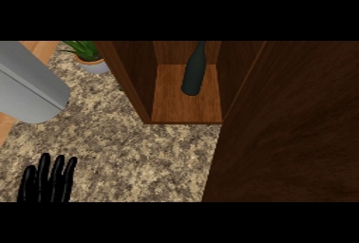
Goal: Pick up the wine, place it into the cabinet and close the cabinet
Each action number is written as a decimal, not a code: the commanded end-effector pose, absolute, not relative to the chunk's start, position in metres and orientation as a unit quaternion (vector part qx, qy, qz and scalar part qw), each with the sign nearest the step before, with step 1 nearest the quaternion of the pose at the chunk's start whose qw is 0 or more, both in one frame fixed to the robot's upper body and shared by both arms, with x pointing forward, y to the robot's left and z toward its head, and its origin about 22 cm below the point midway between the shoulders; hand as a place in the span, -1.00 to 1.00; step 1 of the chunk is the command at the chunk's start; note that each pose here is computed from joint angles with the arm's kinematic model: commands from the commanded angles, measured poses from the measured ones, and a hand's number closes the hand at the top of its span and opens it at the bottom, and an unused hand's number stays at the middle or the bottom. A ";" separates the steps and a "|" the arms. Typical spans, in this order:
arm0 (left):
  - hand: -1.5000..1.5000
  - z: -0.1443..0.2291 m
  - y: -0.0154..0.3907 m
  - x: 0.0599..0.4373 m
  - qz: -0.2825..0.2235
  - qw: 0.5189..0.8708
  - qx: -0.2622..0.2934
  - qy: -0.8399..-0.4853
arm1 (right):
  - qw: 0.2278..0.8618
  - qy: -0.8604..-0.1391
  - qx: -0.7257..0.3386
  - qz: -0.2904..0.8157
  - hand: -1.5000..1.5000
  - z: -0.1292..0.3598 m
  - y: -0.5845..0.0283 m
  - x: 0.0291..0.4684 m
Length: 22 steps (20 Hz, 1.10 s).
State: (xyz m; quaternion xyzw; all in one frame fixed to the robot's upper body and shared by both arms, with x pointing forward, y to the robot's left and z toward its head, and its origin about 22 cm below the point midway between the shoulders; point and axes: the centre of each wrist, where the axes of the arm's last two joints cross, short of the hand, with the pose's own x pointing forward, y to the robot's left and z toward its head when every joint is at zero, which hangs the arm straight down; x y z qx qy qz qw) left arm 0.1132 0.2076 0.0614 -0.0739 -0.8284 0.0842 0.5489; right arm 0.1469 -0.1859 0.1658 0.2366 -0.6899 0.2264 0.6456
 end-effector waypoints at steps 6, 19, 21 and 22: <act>-1.00 0.073 0.250 0.125 0.099 0.547 -0.062 -0.829 | 0.579 -0.685 0.323 0.301 1.00 0.193 -0.152 0.101; -1.00 0.087 0.305 0.126 0.083 0.553 -0.051 -0.827 | 0.572 -0.691 0.344 0.279 1.00 0.196 -0.102 0.078; -1.00 0.085 0.308 0.129 0.079 0.552 -0.058 -0.828 | 0.569 -0.695 0.337 0.282 1.00 0.192 -0.089 0.081; -1.00 0.099 0.307 0.133 0.084 0.555 -0.056 -0.826 | 0.565 -0.701 0.335 0.279 1.00 0.197 -0.093 0.077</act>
